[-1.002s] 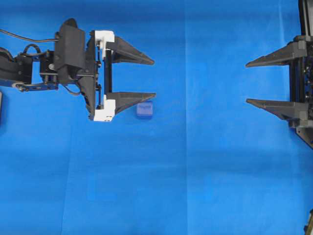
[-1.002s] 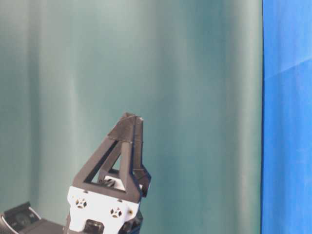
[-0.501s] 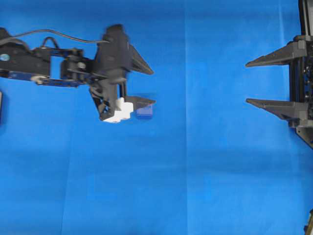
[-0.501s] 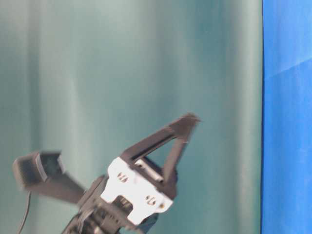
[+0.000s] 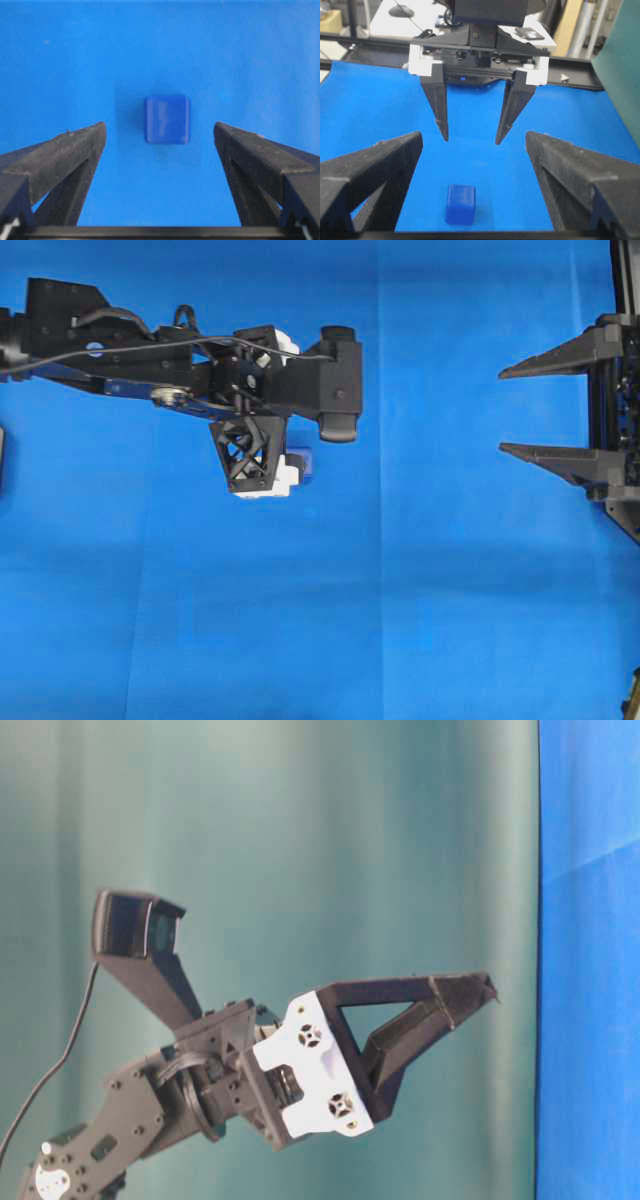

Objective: Handover the blue block to the right arm after grasping it with the left arm, then place it in the designated position.
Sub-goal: 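Lower the left gripper over the blue cube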

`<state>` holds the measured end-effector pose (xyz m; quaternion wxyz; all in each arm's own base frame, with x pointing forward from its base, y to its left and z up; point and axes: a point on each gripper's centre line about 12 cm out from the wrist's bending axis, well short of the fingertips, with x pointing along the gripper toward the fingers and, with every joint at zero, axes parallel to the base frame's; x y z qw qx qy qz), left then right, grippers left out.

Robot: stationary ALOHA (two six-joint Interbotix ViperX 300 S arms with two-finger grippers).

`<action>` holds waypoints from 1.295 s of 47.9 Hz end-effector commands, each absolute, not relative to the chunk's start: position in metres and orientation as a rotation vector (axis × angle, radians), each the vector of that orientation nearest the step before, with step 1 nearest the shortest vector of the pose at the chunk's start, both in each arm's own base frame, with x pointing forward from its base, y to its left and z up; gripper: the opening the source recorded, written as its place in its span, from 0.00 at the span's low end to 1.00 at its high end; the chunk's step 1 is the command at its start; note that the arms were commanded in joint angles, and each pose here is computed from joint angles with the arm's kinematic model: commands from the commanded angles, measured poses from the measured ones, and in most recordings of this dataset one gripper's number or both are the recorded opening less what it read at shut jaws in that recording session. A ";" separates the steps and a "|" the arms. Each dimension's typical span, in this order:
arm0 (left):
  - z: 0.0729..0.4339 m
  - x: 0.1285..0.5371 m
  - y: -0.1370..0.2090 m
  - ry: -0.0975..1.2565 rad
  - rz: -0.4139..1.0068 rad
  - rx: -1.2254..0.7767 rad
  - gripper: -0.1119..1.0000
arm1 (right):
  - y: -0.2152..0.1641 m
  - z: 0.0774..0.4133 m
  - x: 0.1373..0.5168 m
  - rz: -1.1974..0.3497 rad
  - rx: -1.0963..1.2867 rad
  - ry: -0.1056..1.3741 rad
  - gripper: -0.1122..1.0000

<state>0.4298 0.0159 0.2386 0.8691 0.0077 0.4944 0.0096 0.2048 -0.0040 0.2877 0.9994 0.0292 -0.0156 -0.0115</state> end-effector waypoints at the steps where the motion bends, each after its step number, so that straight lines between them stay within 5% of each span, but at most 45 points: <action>1: 0.255 0.435 0.014 1.002 0.016 0.023 0.93 | -0.004 0.298 0.208 -0.024 0.057 -0.057 0.98; 62: 0.249 0.434 0.014 1.013 0.020 0.015 0.93 | -0.004 0.299 0.209 -0.024 0.057 -0.060 0.98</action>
